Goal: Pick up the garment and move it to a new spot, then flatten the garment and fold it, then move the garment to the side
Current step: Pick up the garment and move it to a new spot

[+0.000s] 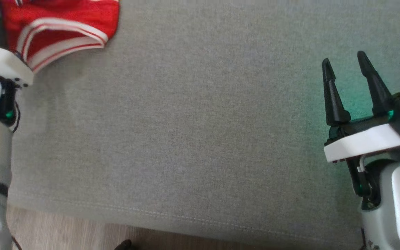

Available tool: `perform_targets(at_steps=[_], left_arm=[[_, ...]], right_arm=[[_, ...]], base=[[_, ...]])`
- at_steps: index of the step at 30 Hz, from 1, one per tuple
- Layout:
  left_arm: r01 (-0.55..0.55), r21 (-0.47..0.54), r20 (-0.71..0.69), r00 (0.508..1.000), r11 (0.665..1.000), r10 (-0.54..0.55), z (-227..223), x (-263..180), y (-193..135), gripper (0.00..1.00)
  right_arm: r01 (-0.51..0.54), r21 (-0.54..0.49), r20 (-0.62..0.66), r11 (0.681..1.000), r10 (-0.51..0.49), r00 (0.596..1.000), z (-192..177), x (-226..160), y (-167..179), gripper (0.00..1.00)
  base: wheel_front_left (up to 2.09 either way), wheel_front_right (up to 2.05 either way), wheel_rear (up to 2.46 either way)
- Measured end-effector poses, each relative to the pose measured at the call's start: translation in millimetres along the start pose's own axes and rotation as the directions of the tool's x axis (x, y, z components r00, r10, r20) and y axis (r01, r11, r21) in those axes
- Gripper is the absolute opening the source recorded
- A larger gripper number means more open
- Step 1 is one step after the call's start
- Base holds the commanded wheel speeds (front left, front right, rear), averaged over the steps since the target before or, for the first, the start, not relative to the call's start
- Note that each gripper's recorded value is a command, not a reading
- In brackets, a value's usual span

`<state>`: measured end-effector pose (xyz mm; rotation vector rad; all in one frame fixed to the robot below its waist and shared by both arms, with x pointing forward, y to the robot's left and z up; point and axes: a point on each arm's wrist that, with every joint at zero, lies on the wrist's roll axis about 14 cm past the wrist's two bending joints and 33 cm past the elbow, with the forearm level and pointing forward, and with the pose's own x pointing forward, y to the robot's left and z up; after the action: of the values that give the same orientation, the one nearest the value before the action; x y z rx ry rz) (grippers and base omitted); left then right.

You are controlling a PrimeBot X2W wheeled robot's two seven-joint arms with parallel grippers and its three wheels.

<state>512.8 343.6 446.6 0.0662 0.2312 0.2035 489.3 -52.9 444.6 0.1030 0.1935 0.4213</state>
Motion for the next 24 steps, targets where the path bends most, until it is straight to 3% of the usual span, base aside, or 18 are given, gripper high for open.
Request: perform_targets(at_steps=[6, 12, 24], left_arm=[[-0.028, -0.011, 0.178, 0.984, 1.0, 0.03, 39.8, -49.9, 14.0, 0.0], [-0.01, -0.037, 0.3, 0.954, 0.999, 0.02, 59.6, -107.0, 1.6, 0.0], [0.054, -0.077, 0.39, 0.921, 0.996, -0.02, 62.2, -187.7, -29.5, 0.0]], right_arm=[[-0.004, 0.003, 0.06, 1.0, 0.004, 0.998, 25.3, -12.6, 8.2, 1.0], [0.002, 0.007, 0.073, 1.0, -0.002, 0.997, 34.2, -38.6, 15.7, 1.0], [0.034, 0.024, 0.134, 0.999, -0.037, 0.99, 54.9, -83.1, 19.9, 1.0]], base=[[0.0, 0.0, 0.0], [0.0, 0.0, 0.0], [0.0, 0.0, 0.0]])
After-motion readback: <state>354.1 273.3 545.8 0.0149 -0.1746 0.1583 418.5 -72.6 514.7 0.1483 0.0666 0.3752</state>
